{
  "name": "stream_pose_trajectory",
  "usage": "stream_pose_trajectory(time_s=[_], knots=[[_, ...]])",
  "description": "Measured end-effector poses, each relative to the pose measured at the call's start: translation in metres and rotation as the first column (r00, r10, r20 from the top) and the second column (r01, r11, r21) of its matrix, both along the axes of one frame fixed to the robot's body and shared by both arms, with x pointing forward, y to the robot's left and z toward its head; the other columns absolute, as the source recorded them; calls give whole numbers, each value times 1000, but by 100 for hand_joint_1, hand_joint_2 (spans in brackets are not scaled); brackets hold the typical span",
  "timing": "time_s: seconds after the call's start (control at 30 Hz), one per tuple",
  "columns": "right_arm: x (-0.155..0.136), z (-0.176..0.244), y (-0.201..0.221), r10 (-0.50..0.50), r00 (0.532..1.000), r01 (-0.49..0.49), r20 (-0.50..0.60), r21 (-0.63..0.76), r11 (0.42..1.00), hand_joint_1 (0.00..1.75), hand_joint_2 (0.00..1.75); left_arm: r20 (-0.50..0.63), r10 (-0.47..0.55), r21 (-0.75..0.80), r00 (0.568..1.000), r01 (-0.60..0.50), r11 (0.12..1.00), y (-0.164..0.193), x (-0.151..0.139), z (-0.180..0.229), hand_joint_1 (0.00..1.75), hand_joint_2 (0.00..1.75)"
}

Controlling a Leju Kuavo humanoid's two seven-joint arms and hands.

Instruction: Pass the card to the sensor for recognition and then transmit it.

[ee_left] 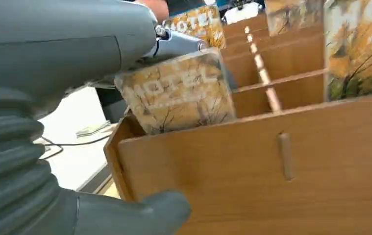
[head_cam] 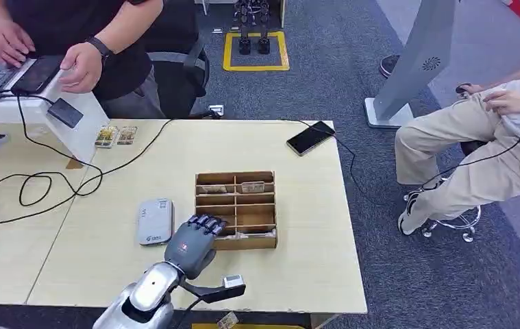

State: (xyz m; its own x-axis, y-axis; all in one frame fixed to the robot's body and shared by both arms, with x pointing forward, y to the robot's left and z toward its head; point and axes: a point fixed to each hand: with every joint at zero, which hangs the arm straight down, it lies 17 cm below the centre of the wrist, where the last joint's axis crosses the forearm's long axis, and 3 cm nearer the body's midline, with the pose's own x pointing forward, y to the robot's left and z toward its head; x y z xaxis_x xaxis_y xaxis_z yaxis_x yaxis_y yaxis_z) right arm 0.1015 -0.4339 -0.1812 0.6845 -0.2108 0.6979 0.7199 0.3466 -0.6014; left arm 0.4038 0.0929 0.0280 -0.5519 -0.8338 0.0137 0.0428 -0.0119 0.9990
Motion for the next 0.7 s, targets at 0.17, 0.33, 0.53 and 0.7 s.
stream_pose_trajectory(time_s=[0.17, 0.33, 0.53, 0.7], knots=[[2, 0, 0, 7, 1000, -7, 2, -1, 1000, 0, 175, -10, -7, 0, 1000, 7, 1000, 1, 0, -2, 154, 175], [4, 1, 0, 13, 1000, -13, 4, -2, 1000, 0, 175, -8, -4, -8, 1000, 4, 1000, 1, 1, 0, 169, 175], [4, 1, 0, 13, 1000, -12, 5, -2, 1000, 0, 175, 12, 9, -12, 1000, -9, 1000, 4, 3, 3, 168, 175], [3, 1, 1, 12, 1000, -12, 5, -1, 1000, 0, 175, 52, 27, -18, 998, -26, 999, 6, 3, 8, 0, 175]])
